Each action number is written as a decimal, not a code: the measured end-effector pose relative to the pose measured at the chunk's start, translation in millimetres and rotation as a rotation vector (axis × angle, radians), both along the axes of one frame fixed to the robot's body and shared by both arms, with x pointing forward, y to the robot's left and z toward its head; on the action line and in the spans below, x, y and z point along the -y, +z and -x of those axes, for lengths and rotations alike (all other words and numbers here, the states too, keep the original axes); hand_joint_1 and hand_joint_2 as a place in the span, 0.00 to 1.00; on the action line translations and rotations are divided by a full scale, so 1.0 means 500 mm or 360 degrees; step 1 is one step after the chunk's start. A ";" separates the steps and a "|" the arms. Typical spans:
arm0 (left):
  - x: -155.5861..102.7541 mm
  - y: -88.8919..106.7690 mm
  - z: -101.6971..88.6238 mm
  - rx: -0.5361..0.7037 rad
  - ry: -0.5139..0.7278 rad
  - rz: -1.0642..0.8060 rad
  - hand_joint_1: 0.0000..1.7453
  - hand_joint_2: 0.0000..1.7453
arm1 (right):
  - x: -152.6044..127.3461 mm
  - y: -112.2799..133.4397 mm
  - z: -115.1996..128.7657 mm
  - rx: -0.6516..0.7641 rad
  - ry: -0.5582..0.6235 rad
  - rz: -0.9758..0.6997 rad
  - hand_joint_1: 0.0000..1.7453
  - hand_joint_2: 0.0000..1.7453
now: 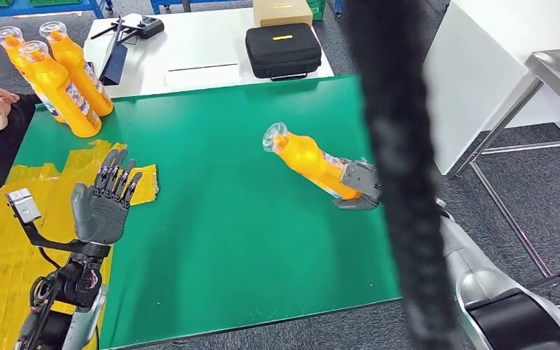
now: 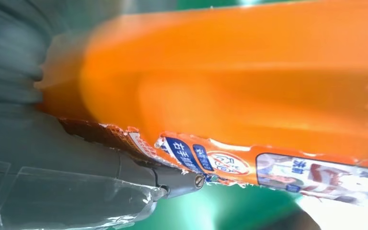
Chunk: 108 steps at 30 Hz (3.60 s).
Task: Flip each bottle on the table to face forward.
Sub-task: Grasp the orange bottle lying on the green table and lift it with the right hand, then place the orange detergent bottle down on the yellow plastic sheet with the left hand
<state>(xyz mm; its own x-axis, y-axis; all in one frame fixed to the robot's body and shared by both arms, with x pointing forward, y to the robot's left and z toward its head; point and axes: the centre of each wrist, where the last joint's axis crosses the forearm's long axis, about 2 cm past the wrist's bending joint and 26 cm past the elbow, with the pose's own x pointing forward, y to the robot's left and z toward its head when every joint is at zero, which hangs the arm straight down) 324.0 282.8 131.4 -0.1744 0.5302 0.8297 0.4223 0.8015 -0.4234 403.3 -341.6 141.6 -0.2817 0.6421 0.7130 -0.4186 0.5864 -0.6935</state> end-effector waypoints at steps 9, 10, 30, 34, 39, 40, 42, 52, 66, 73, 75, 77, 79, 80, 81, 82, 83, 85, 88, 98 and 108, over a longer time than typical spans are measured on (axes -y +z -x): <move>0.068 0.019 0.011 -0.0030 0.0007 0.0206 0.00 1.00 | -0.230 0.067 0.007 0.0258 -0.0045 -0.0215 1.00 1.00; 0.074 0.022 0.011 -0.0027 0.0007 0.0220 0.00 1.00 | -0.255 0.072 0.008 0.0263 -0.0046 -0.0249 1.00 1.00; 0.143 0.067 -0.014 0.0007 -0.0023 0.0305 0.00 1.00 | -0.537 0.121 0.018 0.0109 0.0134 -0.0280 1.00 1.00; 0.145 0.067 -0.015 0.0003 -0.0023 0.0309 0.00 1.00 | -0.545 0.123 0.017 0.0104 0.0141 -0.0264 1.00 1.00; 0.146 0.067 -0.017 -0.0001 -0.0007 0.0320 0.00 1.00 | -0.573 0.132 0.023 0.0117 0.0140 -0.0169 1.00 1.00; 0.146 0.067 -0.017 -0.0001 -0.0001 0.0322 0.00 1.00 | -0.578 0.133 0.025 0.0115 0.0138 -0.0150 1.00 1.00; 0.145 0.067 -0.017 -0.0007 0.0013 0.0326 0.00 1.00 | -0.594 0.135 0.033 0.0107 0.0132 -0.0104 1.00 1.00; 0.125 0.049 -0.001 -0.0093 0.0185 0.0289 0.00 1.00 | -0.697 0.119 0.129 0.0155 0.0239 0.0286 1.00 1.00; 0.100 0.012 0.038 -0.0156 0.0263 0.0296 0.52 1.00 | -0.726 0.098 0.173 0.0263 0.0383 0.0480 1.00 1.00; 0.100 0.011 0.039 -0.0141 0.0228 0.0336 1.00 1.00 | -0.725 0.099 0.171 0.0269 0.0385 0.0486 1.00 1.00; 0.099 0.011 0.039 -0.0139 0.0229 0.0341 1.00 1.00 | -0.725 0.100 0.170 0.0269 0.0386 0.0484 1.00 1.00; 0.099 0.011 0.039 -0.0137 0.0230 0.0346 1.00 1.00 | -0.725 0.100 0.170 0.0267 0.0387 0.0481 1.00 1.00; 0.098 0.011 0.038 -0.0137 0.0231 0.0350 1.00 1.00 | -0.725 0.100 0.170 0.0265 0.0388 0.0478 1.00 1.00; 0.097 0.011 0.038 -0.0136 0.0232 0.0352 1.00 1.00 | -0.725 0.100 0.169 0.0265 0.0388 0.0477 1.00 1.00; 0.097 0.011 0.038 -0.0137 0.0232 0.0354 1.00 1.00 | -0.725 0.101 0.169 0.0263 0.0388 0.0475 1.00 1.00; 0.097 0.011 0.038 -0.0137 0.0231 0.0356 1.00 1.00 | -0.725 0.101 0.169 0.0261 0.0388 0.0474 1.00 1.00; 0.096 0.011 0.038 -0.0137 0.0231 0.0358 1.00 1.00 | -0.725 0.101 0.169 0.0259 0.0387 0.0472 0.98 1.00; 0.095 0.011 0.038 -0.0136 0.0232 0.0364 1.00 1.00 | -0.725 0.101 0.169 0.0253 0.0386 0.0469 0.52 0.75; 0.092 0.013 0.036 -0.0128 0.0232 0.0370 1.00 1.00 | -0.724 0.099 0.170 0.0243 0.0390 0.0449 0.00 0.00; 0.090 0.044 0.022 0.0002 0.0246 0.0337 1.00 1.00 | -0.683 0.085 0.139 0.0235 0.0420 0.0007 0.00 0.00; 0.077 0.082 0.016 0.0199 0.0556 0.0067 1.00 1.00 | -0.612 0.071 0.119 0.0223 0.0219 -0.0367 0.00 0.00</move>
<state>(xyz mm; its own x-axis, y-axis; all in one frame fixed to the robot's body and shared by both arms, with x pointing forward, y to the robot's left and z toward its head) 316.2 244.4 172.6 -0.4495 0.4540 0.7693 0.1772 0.8894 -0.4214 343.9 -35.7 177.2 -0.4605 0.4165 0.7839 -0.4149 0.6797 -0.6049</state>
